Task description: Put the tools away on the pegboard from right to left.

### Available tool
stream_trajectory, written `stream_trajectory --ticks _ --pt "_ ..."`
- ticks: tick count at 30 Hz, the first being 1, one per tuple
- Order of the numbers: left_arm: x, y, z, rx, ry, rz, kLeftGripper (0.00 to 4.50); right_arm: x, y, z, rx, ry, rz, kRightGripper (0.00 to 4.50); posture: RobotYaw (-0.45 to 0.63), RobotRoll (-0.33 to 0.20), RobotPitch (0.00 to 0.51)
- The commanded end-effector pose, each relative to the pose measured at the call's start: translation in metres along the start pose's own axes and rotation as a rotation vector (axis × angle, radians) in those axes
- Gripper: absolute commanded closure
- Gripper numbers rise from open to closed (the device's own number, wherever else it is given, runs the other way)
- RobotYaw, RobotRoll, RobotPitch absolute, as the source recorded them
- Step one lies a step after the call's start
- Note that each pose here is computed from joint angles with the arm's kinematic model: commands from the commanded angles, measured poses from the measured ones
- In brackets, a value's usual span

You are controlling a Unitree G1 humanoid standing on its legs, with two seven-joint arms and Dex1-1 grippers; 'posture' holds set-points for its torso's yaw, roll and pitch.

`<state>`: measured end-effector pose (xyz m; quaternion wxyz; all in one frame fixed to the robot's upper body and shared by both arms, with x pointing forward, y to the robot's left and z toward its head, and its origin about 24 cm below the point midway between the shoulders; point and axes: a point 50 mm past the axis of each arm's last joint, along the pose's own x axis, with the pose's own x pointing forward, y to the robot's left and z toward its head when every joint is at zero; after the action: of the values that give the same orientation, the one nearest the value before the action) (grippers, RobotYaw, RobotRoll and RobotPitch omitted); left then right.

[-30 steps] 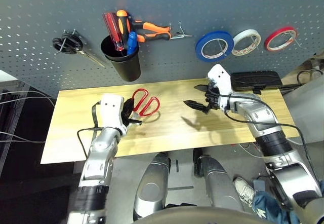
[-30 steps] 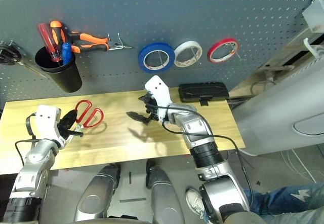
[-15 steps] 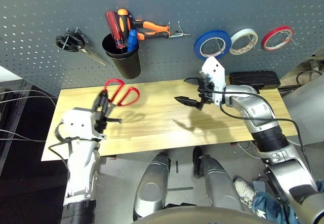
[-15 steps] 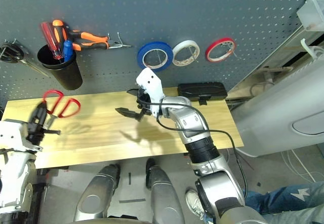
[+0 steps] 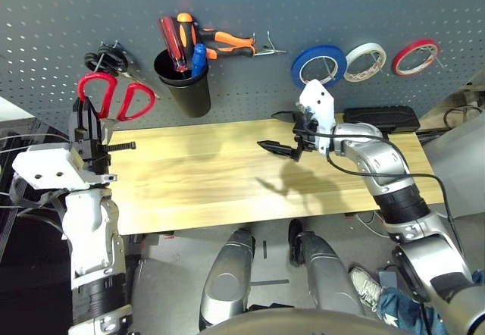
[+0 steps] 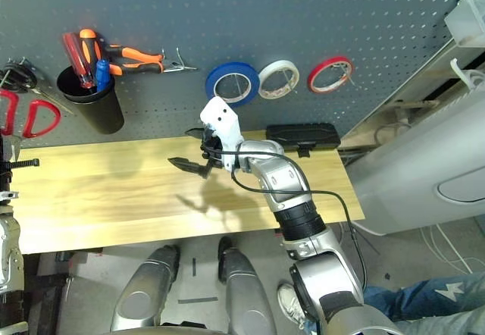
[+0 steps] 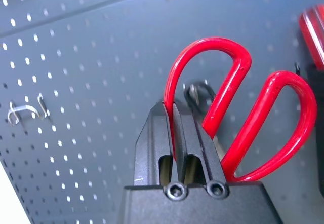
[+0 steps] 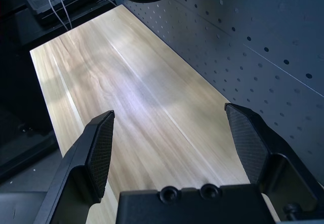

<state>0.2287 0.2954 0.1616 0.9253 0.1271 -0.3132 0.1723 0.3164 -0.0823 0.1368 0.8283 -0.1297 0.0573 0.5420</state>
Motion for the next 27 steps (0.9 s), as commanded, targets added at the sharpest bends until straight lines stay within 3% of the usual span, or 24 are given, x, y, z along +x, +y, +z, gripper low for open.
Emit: stream_trajectory --ticks 1,14,18,22,27 --pt "-0.002 0.005 -0.009 -0.002 0.056 0.031 4.47 0.003 0.003 -0.001 0.002 -0.003 0.018 0.00 0.19 0.000 0.257" --pt "0.008 0.000 -0.034 -0.020 0.247 0.077 4.47 0.002 0.002 -0.001 0.009 -0.002 -0.003 0.00 0.18 0.000 0.257" --pt "0.012 -0.010 -0.045 0.013 0.305 -0.012 4.47 0.000 0.000 -0.006 0.024 0.005 -0.031 0.00 0.18 0.000 0.259" --pt "0.005 -0.030 -0.055 0.034 0.334 -0.158 3.37 -0.006 -0.006 -0.026 0.081 0.035 -0.168 0.00 0.18 0.000 0.262" --pt "-0.015 -0.061 -0.067 0.006 0.417 -0.306 1.64 -0.016 -0.014 -0.054 0.195 0.057 -0.382 0.00 0.15 0.000 0.274"
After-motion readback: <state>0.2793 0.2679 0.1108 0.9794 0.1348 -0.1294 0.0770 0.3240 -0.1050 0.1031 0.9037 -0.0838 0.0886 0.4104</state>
